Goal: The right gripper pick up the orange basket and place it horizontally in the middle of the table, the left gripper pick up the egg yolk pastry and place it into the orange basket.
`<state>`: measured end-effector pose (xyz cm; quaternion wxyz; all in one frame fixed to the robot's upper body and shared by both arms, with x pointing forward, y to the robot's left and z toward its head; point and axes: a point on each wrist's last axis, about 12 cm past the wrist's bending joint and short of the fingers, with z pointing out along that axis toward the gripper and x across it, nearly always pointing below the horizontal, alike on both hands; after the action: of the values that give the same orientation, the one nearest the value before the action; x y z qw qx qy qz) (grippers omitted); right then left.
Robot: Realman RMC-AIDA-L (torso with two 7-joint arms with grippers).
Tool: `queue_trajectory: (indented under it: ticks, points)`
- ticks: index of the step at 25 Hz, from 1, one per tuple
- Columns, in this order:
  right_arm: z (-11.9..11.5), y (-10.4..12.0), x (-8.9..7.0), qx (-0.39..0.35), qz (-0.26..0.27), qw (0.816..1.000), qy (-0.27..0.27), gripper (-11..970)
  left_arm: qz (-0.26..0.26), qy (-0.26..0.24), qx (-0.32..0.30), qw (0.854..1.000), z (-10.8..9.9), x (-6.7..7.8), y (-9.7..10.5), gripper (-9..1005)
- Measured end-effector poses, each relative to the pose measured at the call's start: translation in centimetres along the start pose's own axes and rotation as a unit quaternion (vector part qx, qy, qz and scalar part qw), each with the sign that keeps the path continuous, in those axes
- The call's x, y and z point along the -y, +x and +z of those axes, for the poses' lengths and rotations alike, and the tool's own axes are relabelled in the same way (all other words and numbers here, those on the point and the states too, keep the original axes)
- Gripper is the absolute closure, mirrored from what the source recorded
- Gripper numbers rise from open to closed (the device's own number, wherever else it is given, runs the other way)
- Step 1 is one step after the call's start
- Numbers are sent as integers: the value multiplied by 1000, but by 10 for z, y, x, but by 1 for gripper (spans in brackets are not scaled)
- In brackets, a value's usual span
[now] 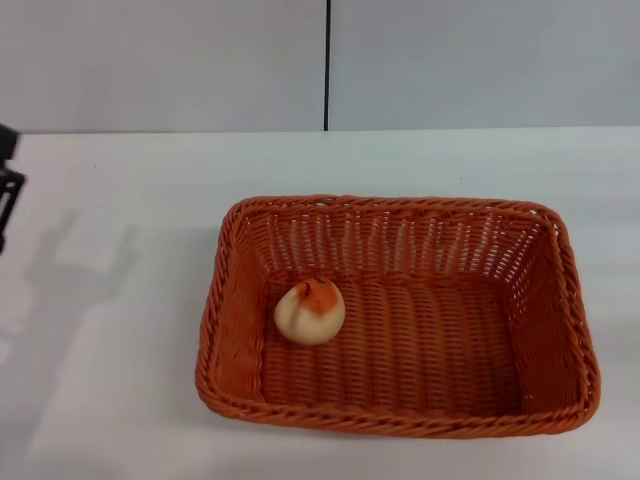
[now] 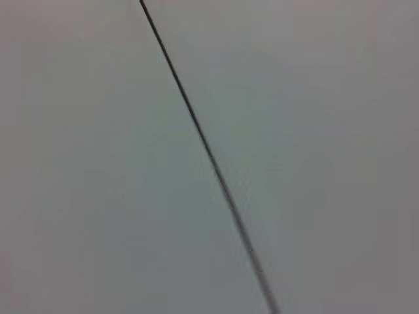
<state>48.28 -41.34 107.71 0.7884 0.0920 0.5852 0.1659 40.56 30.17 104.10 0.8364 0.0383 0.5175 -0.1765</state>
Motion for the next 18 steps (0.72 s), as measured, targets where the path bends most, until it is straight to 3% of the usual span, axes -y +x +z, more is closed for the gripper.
queue_trajectory:
  ticks: [2, 3, 4, 5, 8, 18]
  points:
    - [-5, -1, 0, 14, -17, 1000, 10, 513, 0, 0, 0, 1000, 0, 0, 0, 201]
    - [-10, -1, 0, 32, -37, 999, 23, 514, 52, -34, 9, 998, -7, 0, -3, 195]
    - [-15, -1, 0, 49, -59, 996, 38, 514, 62, -39, 9, 997, -10, 0, -4, 195]
    - [-24, 1, -1, 74, -94, 991, 64, 514, 66, -42, 9, 997, -11, 0, -4, 195]
    - [-29, 2, -1, 84, -116, 986, 81, 514, 69, -45, 8, 997, -13, 0, -5, 195]
    - [-41, 5, 1, 77, -115, 985, 102, 515, 65, -48, 1, 997, -17, 1, -4, 195]
